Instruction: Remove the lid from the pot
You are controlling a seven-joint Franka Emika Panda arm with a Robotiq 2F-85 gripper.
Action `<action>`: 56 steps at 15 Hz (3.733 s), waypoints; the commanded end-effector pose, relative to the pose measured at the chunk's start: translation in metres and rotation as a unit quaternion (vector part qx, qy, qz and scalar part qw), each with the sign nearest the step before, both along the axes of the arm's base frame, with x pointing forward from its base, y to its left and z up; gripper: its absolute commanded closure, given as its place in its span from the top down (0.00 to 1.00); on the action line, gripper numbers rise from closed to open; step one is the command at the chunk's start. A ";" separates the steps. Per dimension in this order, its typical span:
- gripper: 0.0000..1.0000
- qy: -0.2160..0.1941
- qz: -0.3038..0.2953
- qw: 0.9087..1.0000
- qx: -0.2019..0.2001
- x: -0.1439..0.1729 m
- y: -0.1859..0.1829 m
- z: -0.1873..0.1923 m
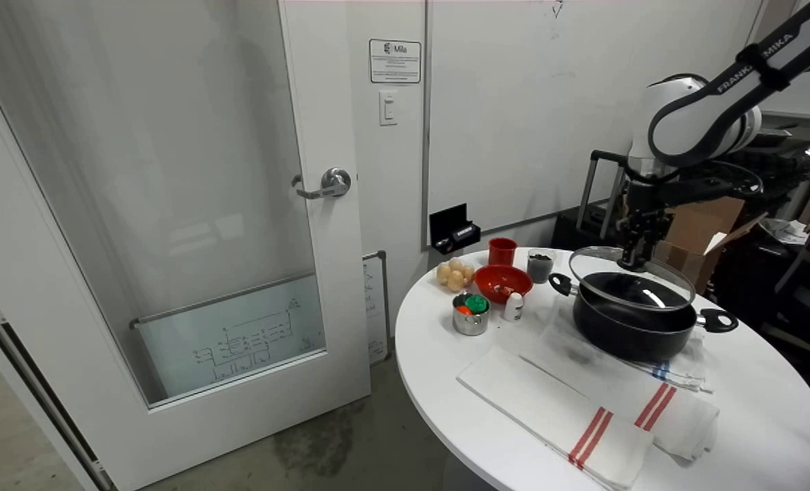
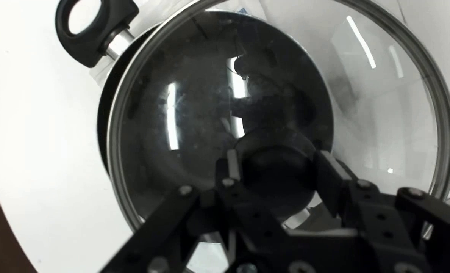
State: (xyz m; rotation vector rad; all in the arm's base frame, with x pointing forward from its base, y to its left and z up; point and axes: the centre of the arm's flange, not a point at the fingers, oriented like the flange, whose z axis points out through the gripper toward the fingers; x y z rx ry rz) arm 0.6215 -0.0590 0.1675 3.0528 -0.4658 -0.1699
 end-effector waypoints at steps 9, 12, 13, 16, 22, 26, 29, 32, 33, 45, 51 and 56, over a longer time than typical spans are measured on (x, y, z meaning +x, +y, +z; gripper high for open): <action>0.25 0.022 0.167 0.985 -0.044 0.009 0.153 0.015; 0.25 0.034 0.204 0.977 -0.045 0.013 0.189 0.002; 0.25 0.036 0.214 0.975 -0.044 0.015 0.199 -0.003; 0.25 0.040 0.235 0.970 -0.046 0.022 0.225 -0.022; 0.25 0.041 0.253 0.965 -0.046 0.046 0.243 -0.069; 0.25 0.046 0.252 0.966 -0.035 0.059 0.241 -0.104; 0.25 0.048 0.251 0.966 -0.025 0.064 0.237 -0.128; 0.25 0.050 0.251 0.967 -0.019 0.069 0.234 -0.145; 0.25 0.052 0.251 0.966 -0.016 0.070 0.233 -0.151; 0.75 0.065 0.255 0.965 -0.008 0.066 0.231 -0.164; 1.00 0.052 0.266 0.963 -0.004 0.057 0.236 -0.140; 1.00 0.036 0.278 0.960 0.008 0.053 0.246 -0.111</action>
